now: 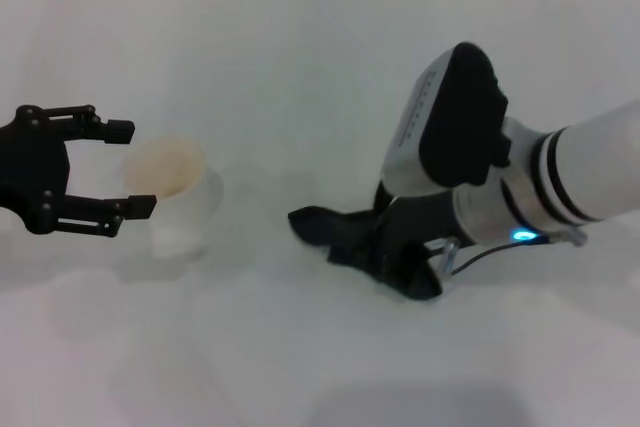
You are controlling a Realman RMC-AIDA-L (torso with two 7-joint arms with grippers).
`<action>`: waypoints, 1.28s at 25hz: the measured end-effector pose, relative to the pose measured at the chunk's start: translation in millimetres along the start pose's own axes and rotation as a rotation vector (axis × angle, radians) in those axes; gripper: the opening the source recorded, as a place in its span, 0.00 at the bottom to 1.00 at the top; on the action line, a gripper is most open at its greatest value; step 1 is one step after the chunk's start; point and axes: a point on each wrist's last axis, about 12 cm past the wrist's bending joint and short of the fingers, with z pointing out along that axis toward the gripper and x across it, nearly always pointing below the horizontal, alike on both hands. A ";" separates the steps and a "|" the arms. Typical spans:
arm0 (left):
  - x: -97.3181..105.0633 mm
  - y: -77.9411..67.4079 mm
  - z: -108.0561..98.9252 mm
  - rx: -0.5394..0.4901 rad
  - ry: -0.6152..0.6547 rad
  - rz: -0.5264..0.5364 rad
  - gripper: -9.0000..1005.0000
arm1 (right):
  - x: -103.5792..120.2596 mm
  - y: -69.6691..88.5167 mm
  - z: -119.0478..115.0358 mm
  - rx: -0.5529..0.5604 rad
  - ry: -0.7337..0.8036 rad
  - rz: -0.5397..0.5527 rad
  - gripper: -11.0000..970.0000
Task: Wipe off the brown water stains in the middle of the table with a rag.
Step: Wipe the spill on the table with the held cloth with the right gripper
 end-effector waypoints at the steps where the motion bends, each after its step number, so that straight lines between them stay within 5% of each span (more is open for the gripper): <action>1: -0.2 0.2 0.1 0.000 0.000 0.001 0.88 | -1.9 3.2 0.3 -0.013 -0.007 -0.002 0.08; 12: -0.5 1.3 0.5 -0.008 0.000 0.005 0.88 | -0.7 21.8 -0.2 -0.114 -0.010 0.020 0.09; 23: 1.1 0.9 -0.1 -0.012 0.004 0.007 0.88 | 8.3 -18.6 -21.0 0.005 -0.037 0.098 0.10; 32: 2.2 0.3 -1.4 -0.017 0.000 -0.001 0.88 | 47.1 -40.5 -43.8 0.051 -0.020 0.229 0.11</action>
